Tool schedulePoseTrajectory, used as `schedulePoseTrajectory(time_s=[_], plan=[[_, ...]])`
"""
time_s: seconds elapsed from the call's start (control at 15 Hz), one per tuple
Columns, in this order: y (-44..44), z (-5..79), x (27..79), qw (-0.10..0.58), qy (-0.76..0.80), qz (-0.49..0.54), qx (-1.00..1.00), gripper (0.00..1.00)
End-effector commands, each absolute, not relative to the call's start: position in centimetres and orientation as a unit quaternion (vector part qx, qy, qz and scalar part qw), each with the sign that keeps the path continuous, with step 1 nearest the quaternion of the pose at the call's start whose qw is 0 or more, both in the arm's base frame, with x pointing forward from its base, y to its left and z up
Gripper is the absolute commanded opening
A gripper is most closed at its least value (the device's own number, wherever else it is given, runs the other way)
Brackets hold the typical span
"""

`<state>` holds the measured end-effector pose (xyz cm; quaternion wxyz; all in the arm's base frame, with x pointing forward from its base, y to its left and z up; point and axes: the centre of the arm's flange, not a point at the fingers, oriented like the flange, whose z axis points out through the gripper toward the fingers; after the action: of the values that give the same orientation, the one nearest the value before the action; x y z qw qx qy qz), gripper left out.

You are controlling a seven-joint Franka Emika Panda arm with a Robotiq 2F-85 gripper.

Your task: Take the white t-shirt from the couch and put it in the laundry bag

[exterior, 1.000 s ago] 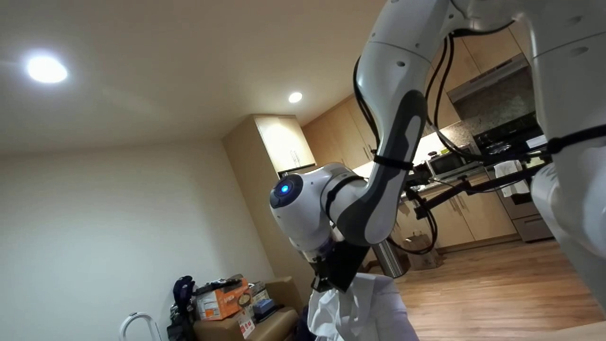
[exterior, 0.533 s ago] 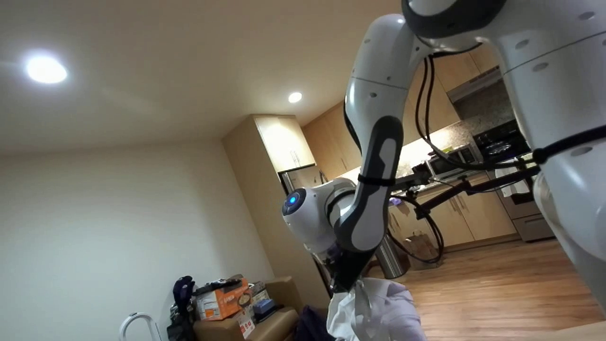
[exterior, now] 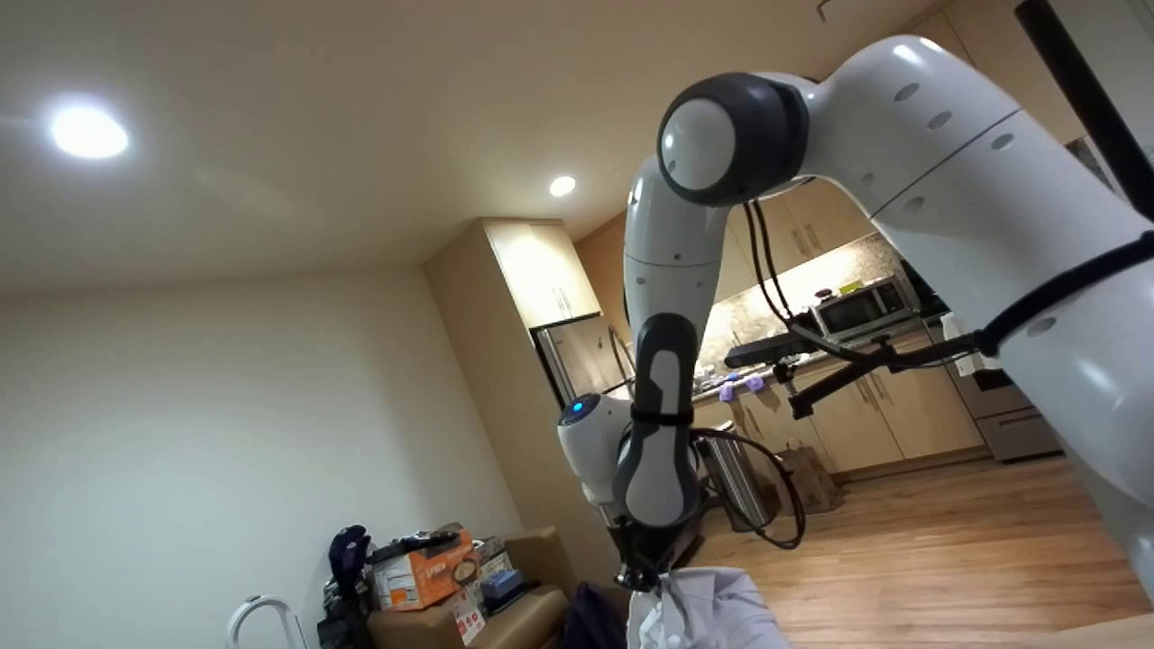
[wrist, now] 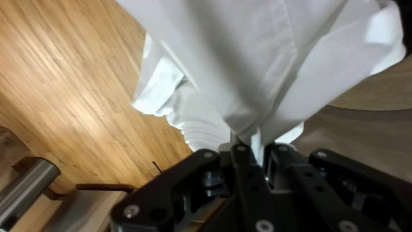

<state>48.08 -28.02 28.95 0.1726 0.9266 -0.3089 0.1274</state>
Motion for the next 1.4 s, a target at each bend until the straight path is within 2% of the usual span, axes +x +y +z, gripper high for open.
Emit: schedulePoseTrajectory(time_s=[0.0, 0.33, 0.47, 0.87, 1.07, 1.13, 1.2, 1.33], plan=[[-27.3, 29.4, 51.5, 0.125, -0.226, 0.146, 0.955, 0.08], [-24.2, 29.4, 49.9, 0.078, -0.106, 0.132, 0.982, 0.07], [-24.2, 29.7, 47.4, 0.095, -0.132, 0.115, 0.98, 0.07], [-24.4, 23.9, 42.7, -0.066, -0.147, 0.019, 0.987, 0.08], [-24.7, 23.0, 40.8, -0.072, -0.165, -0.009, 0.984, 0.08], [-25.2, 23.2, 40.5, -0.07, -0.177, -0.011, 0.982, 0.36], [-25.9, 23.7, 40.2, -0.063, -0.189, -0.003, 0.98, 0.36], [-27.0, 25.3, 40.0, -0.045, -0.208, 0.021, 0.977, 0.48]])
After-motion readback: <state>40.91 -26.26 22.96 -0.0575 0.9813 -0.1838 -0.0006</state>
